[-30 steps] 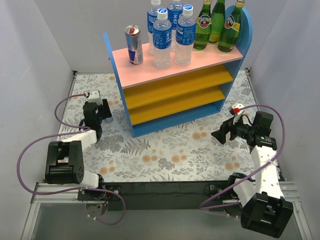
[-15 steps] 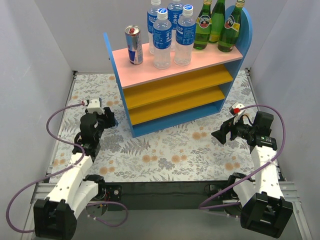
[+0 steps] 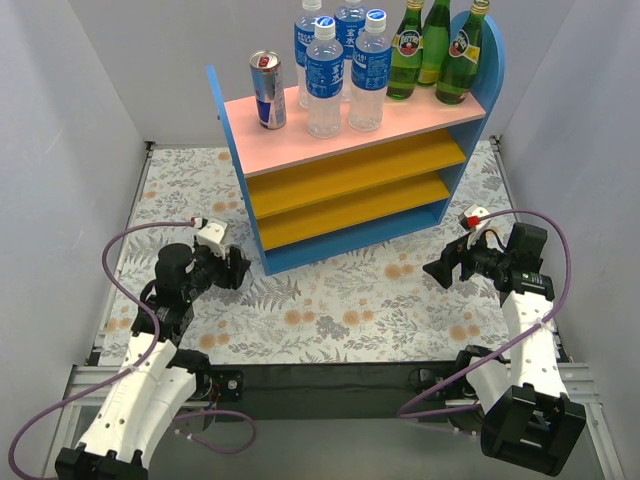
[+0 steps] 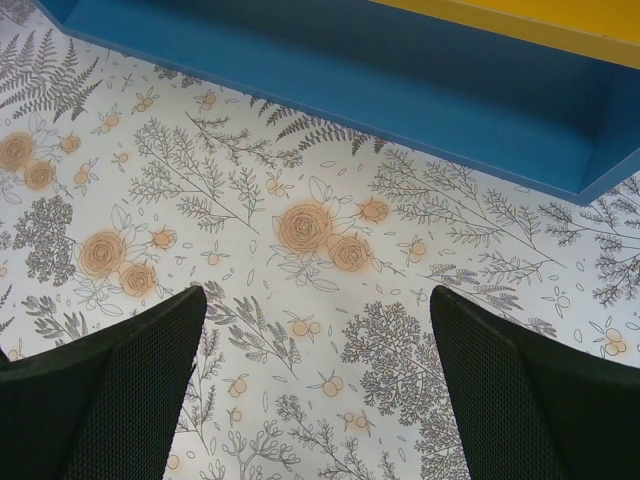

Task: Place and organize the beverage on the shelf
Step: Pick up the drink from the center of the board, then place the drink on the shelf.

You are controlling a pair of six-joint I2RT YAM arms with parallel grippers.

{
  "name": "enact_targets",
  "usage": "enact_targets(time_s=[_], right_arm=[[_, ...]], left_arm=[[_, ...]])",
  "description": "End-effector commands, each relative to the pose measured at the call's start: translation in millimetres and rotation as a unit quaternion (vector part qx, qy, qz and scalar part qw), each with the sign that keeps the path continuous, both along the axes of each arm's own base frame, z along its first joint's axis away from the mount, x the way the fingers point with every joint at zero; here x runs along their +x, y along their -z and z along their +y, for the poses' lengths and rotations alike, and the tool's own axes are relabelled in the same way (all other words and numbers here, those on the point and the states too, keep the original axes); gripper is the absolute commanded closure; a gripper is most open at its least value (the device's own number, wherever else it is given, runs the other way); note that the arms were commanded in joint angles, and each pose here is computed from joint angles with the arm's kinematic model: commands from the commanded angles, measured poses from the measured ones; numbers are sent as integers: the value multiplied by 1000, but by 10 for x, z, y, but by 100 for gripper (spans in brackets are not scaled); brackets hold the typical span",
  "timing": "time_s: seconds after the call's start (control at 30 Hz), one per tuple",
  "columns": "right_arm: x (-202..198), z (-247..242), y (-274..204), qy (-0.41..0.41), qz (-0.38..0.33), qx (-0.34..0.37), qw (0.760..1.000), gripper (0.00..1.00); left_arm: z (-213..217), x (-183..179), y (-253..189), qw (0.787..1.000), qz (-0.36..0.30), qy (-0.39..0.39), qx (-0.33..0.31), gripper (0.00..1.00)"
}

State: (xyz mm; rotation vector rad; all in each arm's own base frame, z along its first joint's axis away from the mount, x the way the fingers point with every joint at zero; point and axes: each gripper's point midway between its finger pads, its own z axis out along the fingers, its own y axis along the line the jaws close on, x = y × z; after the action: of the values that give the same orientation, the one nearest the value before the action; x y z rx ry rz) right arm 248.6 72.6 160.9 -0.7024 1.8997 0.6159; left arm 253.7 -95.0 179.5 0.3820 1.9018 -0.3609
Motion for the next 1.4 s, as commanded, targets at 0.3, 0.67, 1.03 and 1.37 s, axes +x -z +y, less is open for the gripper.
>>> enact_targets(time_s=[0.3,0.67,1.03,1.37], right_arm=[[18,-20,-3,0,1,0,1000,2],[38,-50,36,7,7,-5,1000,2],[57,-81,70,13,14,-7,1000,2],[66,-93,74,15,15,-7,1000,2]], left_arm=[[-773,-632,-741,959,-98,266,-32,100],[-1197,-808,-1623,917,-136,363,-95,100],[-1505,-795,-2670,897,-171,388,-128,100],[-1592,-392,-3506,925,-175,289,-171,100]])
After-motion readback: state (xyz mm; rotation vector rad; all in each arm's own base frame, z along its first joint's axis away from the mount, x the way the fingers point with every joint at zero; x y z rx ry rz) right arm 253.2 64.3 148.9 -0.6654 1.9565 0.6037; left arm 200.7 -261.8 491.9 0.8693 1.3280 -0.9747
